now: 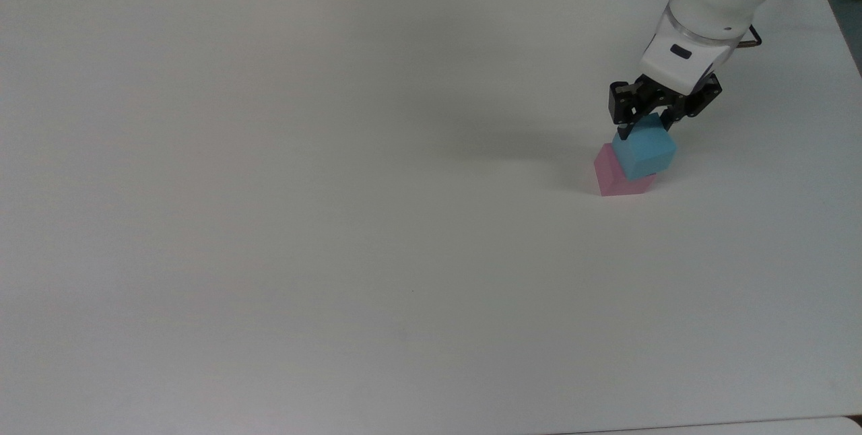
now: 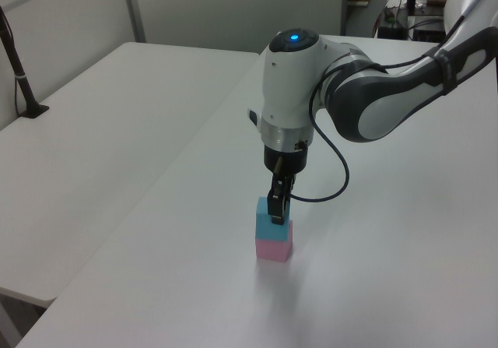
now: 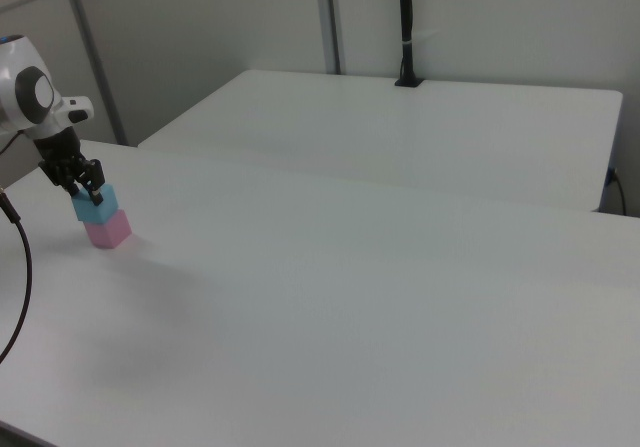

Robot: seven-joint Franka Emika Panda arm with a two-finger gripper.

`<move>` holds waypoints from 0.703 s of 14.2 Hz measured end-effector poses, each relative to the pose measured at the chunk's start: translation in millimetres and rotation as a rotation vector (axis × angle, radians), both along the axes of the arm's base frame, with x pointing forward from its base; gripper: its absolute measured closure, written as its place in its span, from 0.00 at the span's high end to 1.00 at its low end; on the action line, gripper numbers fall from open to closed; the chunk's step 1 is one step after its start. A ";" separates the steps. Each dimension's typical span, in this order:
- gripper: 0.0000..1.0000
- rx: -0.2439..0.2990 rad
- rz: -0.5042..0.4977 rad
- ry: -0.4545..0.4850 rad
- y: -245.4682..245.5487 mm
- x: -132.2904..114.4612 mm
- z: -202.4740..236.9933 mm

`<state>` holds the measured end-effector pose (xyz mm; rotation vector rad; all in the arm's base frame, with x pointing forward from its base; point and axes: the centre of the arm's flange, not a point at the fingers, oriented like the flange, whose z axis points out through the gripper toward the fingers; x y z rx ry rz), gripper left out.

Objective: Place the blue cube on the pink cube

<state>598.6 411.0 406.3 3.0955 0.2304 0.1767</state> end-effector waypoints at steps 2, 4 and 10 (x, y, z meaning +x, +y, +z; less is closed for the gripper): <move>0.60 -0.014 -0.011 -0.012 -0.5 0.6 -0.5; 0.80 -0.027 -0.015 -0.022 -1.0 1.1 -1.1; 1.00 -0.005 -0.067 -0.085 -25.1 10.7 56.0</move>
